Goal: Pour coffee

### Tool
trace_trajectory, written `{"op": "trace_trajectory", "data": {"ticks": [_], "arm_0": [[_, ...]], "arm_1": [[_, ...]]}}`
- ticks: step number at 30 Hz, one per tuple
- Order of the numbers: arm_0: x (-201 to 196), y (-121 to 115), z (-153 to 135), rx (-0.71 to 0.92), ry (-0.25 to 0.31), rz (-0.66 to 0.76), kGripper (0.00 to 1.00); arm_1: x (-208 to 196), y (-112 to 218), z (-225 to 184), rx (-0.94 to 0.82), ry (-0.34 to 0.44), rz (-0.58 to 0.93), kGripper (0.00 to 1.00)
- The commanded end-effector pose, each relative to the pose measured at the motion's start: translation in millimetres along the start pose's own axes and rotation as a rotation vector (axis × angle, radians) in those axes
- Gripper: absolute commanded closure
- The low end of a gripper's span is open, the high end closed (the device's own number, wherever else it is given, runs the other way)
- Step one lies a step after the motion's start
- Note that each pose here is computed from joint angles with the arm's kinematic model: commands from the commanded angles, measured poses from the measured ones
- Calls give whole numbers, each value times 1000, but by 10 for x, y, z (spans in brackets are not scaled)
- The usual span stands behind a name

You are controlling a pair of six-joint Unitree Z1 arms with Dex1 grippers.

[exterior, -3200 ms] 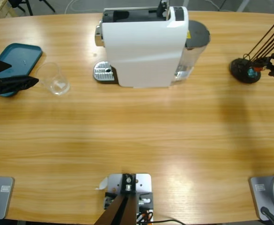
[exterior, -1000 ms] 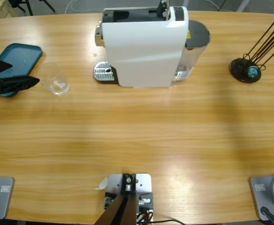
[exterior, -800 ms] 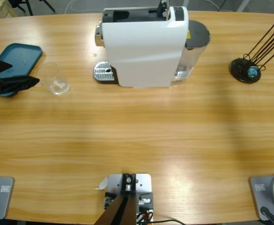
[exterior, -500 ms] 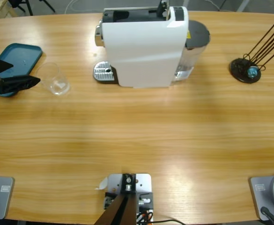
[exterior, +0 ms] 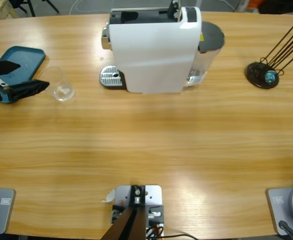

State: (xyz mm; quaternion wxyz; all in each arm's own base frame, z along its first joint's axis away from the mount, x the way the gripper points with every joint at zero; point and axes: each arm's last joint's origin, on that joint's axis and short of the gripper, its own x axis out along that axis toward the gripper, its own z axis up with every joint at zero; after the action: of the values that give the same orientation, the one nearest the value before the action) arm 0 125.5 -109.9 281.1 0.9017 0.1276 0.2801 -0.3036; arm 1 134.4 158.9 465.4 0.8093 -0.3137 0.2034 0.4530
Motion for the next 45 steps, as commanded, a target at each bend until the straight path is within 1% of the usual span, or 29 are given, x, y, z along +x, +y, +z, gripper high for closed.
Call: {"op": "trace_trajectory", "data": {"ticks": [1, 3, 6, 9, 12, 16, 20, 28, 32, 39, 45], "arm_0": [[38, -86, -107, 58, 20, -41, 29], [64, -90, -111, 57, 32, -41, 59], [65, -89, -115, 55, 33, -40, 59], [73, -85, -121, 52, 38, -30, 59], [77, -86, -122, 52, 39, -31, 59], [94, -88, -122, 53, 46, -30, 59], [101, -89, -124, 53, 49, -30, 59], [108, -89, -124, 53, 52, -29, 59], [118, -91, -126, 54, 56, -29, 59], [120, -91, -123, 54, 54, -29, 59], [123, -91, -123, 54, 56, -28, 59]], "arm_1": [[733, 8, 358, -107, -90, 202, 1000], [970, -10, 414, -136, -119, 244, 1000], [1254, -80, 443, -174, -147, 322, 1000], [1377, -215, 404, -177, -176, 366, 1000], [1457, -338, 391, -183, -176, 361, 1000], [1623, -437, 431, -192, -144, 339, 1000], [1847, -525, 497, -194, -73, 318, 1000], [2158, -593, 477, -192, 2, 271, 1000], [2237, -621, 472, -195, 29, 238, 1000], [2316, -652, 473, -198, 54, 207, 1000], [2299, -682, 459, -197, 93, 147, 1000]]}}
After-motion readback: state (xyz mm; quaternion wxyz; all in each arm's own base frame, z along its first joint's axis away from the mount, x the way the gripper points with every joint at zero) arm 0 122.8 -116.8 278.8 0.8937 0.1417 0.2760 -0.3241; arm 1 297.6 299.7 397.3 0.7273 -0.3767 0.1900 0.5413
